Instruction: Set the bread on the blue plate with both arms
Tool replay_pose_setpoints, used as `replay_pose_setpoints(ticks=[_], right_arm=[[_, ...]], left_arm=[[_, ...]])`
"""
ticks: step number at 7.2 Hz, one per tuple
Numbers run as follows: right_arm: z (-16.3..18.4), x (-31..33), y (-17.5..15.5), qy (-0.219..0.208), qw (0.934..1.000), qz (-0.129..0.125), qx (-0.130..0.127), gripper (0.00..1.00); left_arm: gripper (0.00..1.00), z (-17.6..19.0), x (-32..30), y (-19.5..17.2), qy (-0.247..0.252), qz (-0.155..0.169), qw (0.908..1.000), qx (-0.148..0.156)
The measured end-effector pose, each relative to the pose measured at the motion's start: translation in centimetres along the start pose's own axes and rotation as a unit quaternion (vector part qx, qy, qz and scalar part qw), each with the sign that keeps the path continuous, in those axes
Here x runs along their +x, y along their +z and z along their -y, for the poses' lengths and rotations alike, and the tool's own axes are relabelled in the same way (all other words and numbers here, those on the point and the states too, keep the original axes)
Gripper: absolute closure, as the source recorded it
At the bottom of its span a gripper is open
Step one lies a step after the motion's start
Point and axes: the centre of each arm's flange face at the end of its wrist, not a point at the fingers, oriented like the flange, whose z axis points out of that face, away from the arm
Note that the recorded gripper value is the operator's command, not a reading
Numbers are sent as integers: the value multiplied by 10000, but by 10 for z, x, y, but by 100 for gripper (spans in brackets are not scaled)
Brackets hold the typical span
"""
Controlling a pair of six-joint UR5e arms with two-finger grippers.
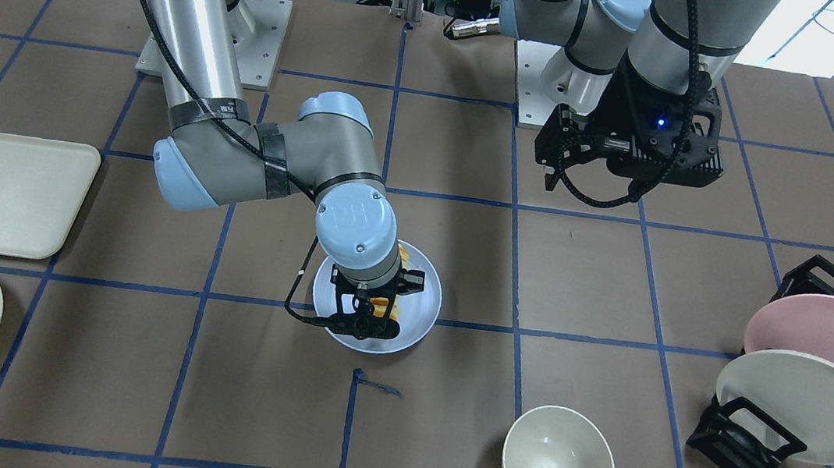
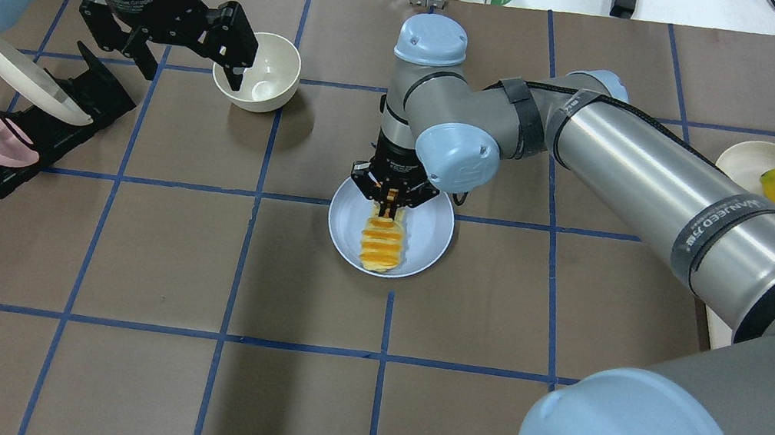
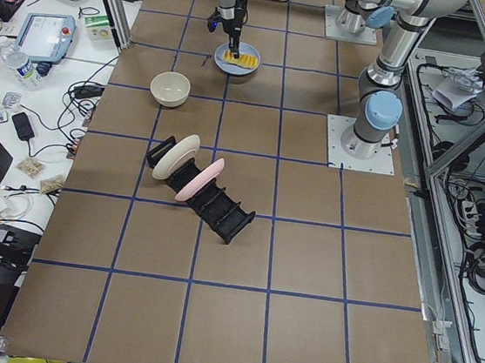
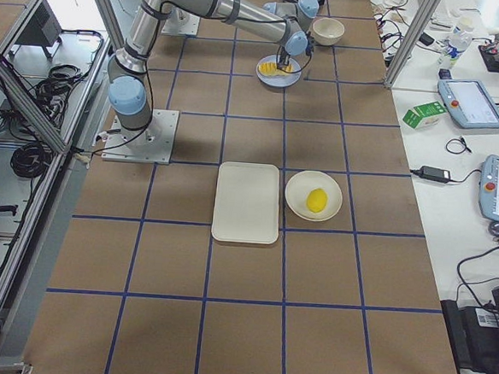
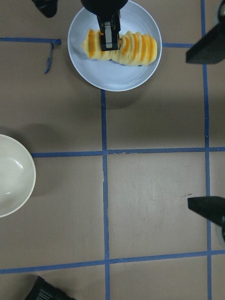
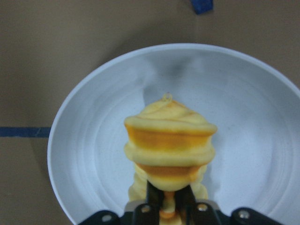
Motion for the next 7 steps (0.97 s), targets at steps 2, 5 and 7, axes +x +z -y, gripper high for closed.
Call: replay_pose_setpoints(ticks=[2, 5, 7], right_arm=[[1, -1, -6, -6, 10000, 25, 51, 0], [2, 15, -64, 67, 9995, 101, 293, 0], [-4, 83, -139, 360, 9989, 142, 275, 0]], left_arm=[[0, 2, 0, 2, 4, -7, 10000, -17], [0, 4, 0, 4, 7, -8, 10000, -23], [0, 5, 0, 4, 7, -6, 10000, -11]])
